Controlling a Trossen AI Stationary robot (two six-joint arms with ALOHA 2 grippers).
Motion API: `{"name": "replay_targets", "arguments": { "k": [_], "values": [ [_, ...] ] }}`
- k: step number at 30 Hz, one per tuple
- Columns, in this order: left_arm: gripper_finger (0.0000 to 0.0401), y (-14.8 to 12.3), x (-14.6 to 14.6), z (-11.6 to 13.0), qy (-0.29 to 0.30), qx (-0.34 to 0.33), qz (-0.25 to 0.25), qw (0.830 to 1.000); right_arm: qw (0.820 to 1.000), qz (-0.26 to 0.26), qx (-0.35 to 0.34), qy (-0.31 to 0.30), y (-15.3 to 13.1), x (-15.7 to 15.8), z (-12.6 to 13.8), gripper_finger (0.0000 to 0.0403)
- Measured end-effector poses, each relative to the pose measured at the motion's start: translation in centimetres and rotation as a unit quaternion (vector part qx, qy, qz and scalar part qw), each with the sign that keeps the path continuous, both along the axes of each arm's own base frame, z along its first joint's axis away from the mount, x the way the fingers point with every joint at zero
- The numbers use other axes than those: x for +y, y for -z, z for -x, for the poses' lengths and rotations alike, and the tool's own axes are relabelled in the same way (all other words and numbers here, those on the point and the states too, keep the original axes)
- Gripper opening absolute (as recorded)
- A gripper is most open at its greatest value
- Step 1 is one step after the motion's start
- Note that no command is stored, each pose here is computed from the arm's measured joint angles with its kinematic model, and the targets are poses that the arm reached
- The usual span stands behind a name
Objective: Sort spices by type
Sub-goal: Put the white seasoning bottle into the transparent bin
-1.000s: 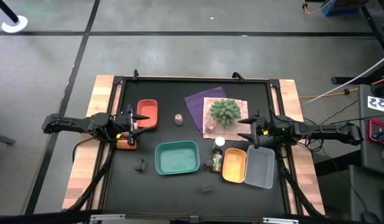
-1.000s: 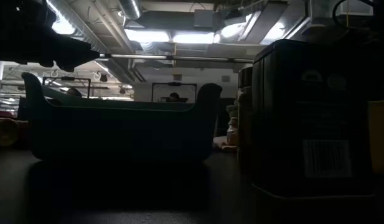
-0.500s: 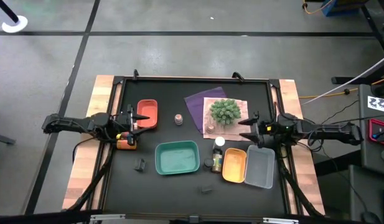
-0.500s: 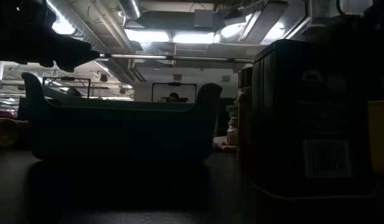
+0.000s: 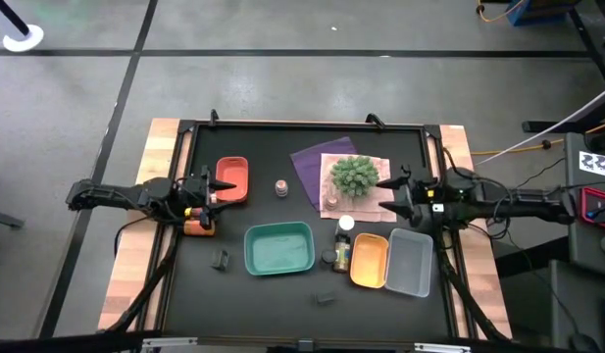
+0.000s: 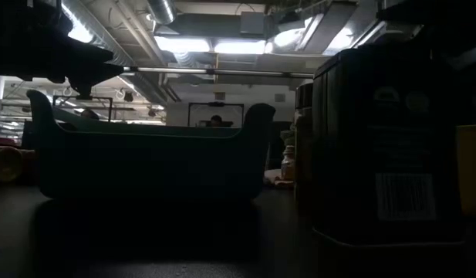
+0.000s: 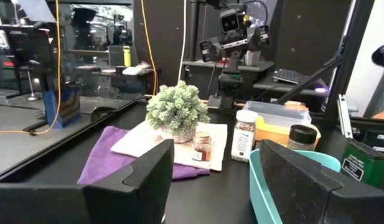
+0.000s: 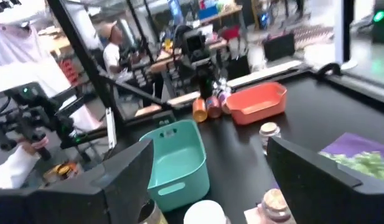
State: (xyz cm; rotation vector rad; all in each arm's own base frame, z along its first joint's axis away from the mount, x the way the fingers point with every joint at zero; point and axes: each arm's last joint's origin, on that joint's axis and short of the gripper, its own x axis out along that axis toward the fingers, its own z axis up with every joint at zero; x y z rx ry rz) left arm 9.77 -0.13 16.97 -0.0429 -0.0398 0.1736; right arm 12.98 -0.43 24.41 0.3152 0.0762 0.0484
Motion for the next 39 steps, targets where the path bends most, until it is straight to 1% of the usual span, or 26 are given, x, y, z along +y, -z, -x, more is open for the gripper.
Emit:
{"name": "replay_targets", "arguments": {
  "k": [7, 9, 12, 15, 20, 24, 30, 35, 39],
  "values": [
    [0.0227, 0.0, 0.0, 0.0, 0.0, 0.0, 0.0, 1.0, 0.995, -0.01, 0.083, -0.058, -0.9, 0.1, -4.0, 0.0312],
    [0.0227, 0.0, 0.0, 0.0, 0.0, 0.0, 0.0, 1.0, 0.99, -0.013, 0.124, -0.069, -1.1, 0.1, -5.1, 0.0312],
    [0.0227, 0.0, 0.0, 0.0, 0.0, 0.0, -0.001, 1.0, 0.978, -0.006, 0.195, -0.074, -1.3, 0.0, -6.5, 0.0312],
    [0.0227, 0.0, 0.0, 0.0, 0.0, 0.0, -0.001, 1.0, 0.963, 0.019, 0.256, -0.084, -1.6, -0.1, -7.8, 0.0312],
    [0.0227, 0.0, 0.0, 0.0, 0.0, 0.0, -0.001, 1.0, 0.935, 0.059, 0.329, -0.116, -1.7, -0.1, -9.8, 0.0312],
    [0.0227, 0.0, 0.0, 0.0, 0.0, 0.0, -0.001, 1.0, 0.918, 0.084, 0.362, -0.14, -1.3, -0.2, -11.1, 0.0312],
    [0.0227, 0.0, 0.0, 0.0, 0.0, 0.0, -0.001, 1.0, 0.903, 0.12, 0.378, -0.164, -0.1, -0.3, -12.2, 0.0312],
    [0.0227, 0.0, 0.0, 0.0, 0.0, 0.0, -0.001, 1.0, 0.9, 0.119, 0.383, -0.17, 0.2, -0.2, -12.3, 0.0312],
    [0.0227, 0.0, 0.0, 0.0, 0.0, 0.0, -0.001, 1.0, 0.896, 0.139, 0.379, -0.182, 0.2, 0.3, -12.4, 0.0312]
  ]
}}
